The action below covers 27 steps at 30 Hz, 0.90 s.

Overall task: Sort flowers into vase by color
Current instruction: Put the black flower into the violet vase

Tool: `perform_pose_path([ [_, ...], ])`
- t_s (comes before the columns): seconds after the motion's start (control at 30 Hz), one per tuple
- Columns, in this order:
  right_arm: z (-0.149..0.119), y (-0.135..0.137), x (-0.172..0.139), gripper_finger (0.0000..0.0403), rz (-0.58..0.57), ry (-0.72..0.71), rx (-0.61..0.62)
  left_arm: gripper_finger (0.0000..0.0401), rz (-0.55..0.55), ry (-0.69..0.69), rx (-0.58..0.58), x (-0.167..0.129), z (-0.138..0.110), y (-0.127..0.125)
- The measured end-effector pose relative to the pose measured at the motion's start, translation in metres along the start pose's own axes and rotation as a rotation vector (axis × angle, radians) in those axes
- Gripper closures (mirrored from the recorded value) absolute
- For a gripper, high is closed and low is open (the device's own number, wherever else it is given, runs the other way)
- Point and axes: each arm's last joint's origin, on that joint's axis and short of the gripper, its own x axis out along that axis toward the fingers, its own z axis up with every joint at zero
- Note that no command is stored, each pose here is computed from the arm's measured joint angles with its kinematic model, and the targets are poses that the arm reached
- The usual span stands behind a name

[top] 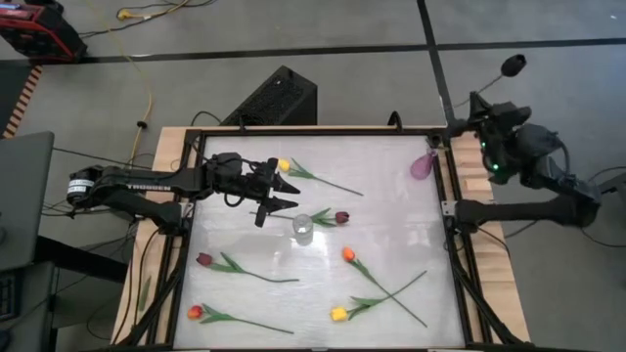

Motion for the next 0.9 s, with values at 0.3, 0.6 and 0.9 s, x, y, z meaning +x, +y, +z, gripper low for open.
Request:
perform_pose_path([
  [0.3,-0.042,-0.004,0.034,0.0384,-0.003,0.302,0.020,0.0232,-0.001,-0.013,-0.035,0.000,0.001,0.000],
  [0.6,-0.054,-0.021,0.068,0.0384,0.084,0.457,0.103,0.0232,-0.004,0.014,-0.067,0.000,-0.001,0.000],
  [0.9,-0.049,-0.036,0.069,0.0384,0.141,0.465,0.224,0.0232,0.003,0.018,-0.054,0.000,-0.002,0.000],
])
